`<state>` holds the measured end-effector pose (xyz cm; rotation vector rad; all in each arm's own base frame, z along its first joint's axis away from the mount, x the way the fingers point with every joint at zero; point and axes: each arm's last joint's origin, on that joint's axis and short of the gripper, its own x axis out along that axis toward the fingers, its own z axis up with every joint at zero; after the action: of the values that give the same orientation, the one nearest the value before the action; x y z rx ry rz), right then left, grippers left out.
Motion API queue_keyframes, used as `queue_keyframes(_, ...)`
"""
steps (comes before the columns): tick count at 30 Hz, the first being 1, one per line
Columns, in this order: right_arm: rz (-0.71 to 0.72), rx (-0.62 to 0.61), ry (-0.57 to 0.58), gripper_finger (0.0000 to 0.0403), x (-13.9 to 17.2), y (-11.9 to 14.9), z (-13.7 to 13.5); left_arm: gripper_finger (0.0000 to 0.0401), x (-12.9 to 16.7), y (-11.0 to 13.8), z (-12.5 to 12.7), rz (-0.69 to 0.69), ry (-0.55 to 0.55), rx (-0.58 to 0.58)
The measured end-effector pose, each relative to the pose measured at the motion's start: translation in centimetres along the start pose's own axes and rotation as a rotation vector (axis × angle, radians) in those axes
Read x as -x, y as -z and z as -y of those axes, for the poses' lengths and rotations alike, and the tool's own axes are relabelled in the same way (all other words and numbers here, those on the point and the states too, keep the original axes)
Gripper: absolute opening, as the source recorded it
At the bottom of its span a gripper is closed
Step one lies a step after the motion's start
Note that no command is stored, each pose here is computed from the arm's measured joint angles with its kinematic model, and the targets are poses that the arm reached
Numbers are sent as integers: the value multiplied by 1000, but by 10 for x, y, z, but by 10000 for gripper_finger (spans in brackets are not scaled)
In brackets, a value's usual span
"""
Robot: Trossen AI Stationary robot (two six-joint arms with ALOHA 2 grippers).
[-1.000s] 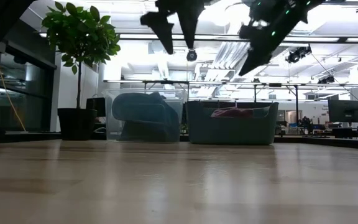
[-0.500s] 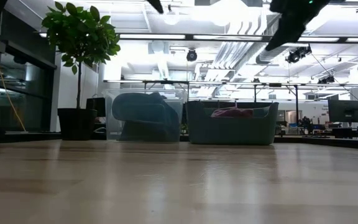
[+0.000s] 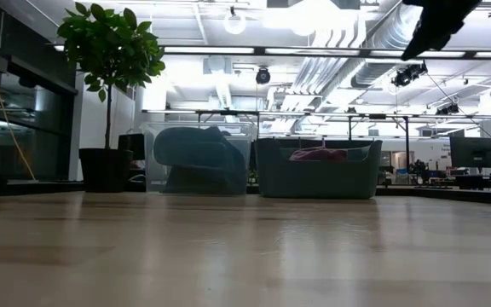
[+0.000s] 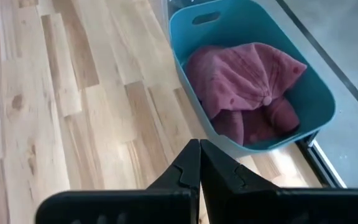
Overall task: Pick & Place hat
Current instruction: Return to Home Position
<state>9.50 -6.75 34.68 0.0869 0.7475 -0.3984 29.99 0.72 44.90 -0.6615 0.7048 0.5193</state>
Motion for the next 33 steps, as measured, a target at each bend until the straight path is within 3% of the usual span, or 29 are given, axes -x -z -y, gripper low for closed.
queue_keyframes(6, 36, -12, -6, 0, 15, 8, -5, 284, -3, 37, -37, 44, 86, 114)
queue_keyframes(8, 56, -21, -27, 0, 20, 11, -7, 284, -5, 46, -45, 109, 192, 174)
queue_keyframes(11, 113, -30, -106, 0, 30, 16, -12, 284, -5, 74, -73, 112, 237, 259)
queue_keyframes(13, 160, -38, -161, 0, 37, 19, -15, 284, -3, 82, -81, 179, 350, 322)
queue_keyframes(15, 209, -52, -213, 0, 45, 21, -19, 284, -5, 101, -100, 180, 356, 365)
queue_keyframes(17, 246, -67, -231, 0, 52, 25, -21, 284, -1, 110, -110, 241, 439, 370)
queue_keyframes(24, 350, -137, -222, 0, 71, 35, -26, 284, -1, 152, -155, 370, 515, 314)
queue_keyframes(26, 367, -153, -215, 0, 75, 38, -27, 284, 4, 158, -162, 447, 594, 296)
queue_keyframes(33, 481, -182, -245, 0, 74, 35, -27, 284, 0, 188, -192, 543, 671, 277)
